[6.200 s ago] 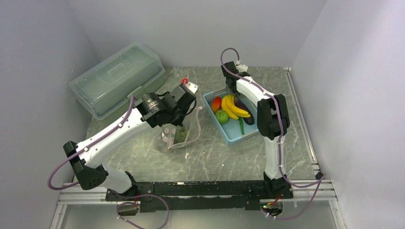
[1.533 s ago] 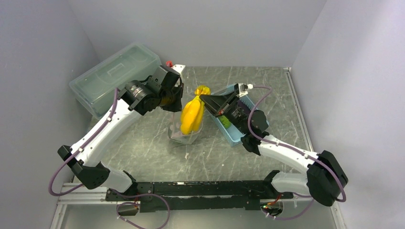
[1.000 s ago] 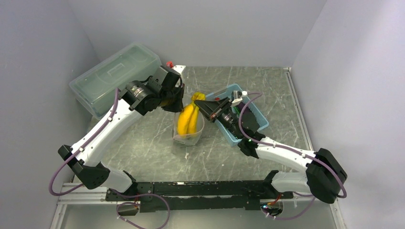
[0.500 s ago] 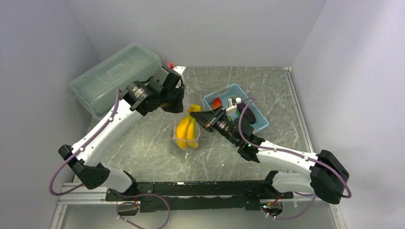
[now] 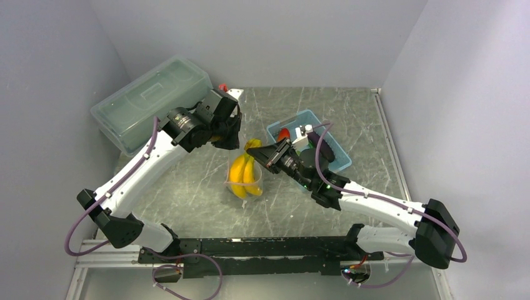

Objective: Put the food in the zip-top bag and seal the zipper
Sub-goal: Place the fake fruit in the zipper food storage bag.

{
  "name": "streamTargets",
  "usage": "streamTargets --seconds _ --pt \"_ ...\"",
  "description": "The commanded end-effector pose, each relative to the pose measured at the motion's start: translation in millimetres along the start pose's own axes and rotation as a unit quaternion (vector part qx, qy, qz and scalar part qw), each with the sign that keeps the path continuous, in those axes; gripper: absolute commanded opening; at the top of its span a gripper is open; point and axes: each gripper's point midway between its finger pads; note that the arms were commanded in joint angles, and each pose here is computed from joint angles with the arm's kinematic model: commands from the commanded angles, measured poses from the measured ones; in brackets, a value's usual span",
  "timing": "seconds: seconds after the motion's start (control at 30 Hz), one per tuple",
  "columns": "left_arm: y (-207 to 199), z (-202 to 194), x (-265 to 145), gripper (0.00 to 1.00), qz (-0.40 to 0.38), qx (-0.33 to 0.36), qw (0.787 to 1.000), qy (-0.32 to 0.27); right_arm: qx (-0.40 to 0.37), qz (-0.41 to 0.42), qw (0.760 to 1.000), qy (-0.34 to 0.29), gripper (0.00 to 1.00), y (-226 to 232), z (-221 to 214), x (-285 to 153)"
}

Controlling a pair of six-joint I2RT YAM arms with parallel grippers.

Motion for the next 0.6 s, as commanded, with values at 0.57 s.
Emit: streamTargets --seconds 0.57 --pt "6 12 -8 0.0 0.009 -0.004 0.999 -0.034 -0.004 0.05 0.998 0.045 0.0 63 -28 -21"
Point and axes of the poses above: each gripper's point midway between its finger pads, its own x axis out along the fingers, its own y axis along the line the jaws close on, z = x × y, and after that the axes turned 1 degree about x, right-handed
